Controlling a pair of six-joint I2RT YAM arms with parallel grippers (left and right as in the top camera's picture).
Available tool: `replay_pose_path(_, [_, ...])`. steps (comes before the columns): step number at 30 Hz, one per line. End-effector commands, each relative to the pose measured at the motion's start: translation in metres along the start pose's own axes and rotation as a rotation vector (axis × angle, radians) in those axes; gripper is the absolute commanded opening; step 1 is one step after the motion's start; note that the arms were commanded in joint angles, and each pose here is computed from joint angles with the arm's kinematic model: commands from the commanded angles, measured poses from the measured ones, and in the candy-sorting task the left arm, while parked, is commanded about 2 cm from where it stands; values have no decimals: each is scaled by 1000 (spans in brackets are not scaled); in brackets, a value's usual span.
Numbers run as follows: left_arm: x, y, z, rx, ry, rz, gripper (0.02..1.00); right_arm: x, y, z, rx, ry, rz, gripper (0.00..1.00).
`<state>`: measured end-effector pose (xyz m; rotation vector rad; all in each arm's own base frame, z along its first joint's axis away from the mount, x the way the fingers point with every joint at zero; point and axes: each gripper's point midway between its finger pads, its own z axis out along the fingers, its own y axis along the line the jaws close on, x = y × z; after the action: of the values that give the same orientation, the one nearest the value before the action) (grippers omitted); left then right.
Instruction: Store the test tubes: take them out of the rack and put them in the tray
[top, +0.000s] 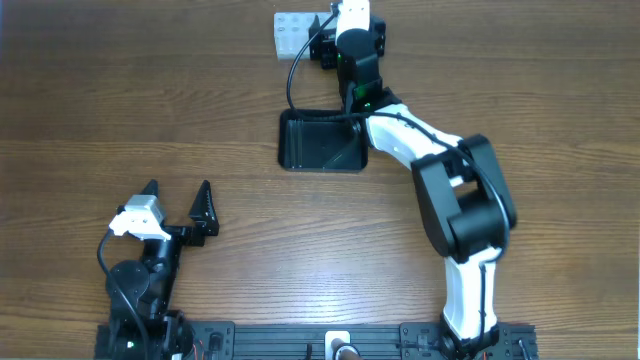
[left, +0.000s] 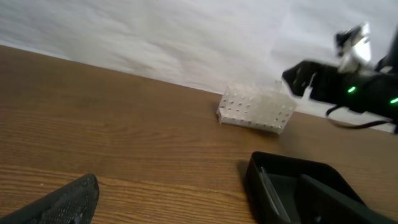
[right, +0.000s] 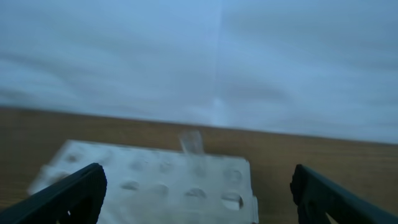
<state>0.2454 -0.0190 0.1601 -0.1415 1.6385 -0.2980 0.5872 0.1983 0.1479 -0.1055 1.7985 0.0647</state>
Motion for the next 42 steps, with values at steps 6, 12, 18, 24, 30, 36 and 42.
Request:
replay_pose_path(6, [2, -1, 0, 7, 4, -8, 1000, -20, -10, 40, 66, -78, -8, 945])
replay_pose_path(12, [2, -1, 0, 7, 4, -8, 1000, -18, -8, 53, 40, -82, -5, 928])
replay_pose_path(18, [2, -1, 0, 7, 4, -8, 1000, -12, -8, 57, 2, -70, -7, 875])
replay_pose_path(24, [2, -1, 0, 7, 4, -8, 998, -2, -5, 59, -16, -46, -13, 836])
replay_pose_path(30, [2, -1, 0, 7, 4, -8, 1000, 3, -1, 60, -27, -39, -16, 776])
replay_pose_path(36, [2, -1, 0, 7, 4, -8, 1000, 6, 6, 59, -65, -26, -19, 713])
replay_pose_path(42, [2, -1, 0, 7, 4, -8, 1000, 7, 9, 59, -71, -26, -20, 643])
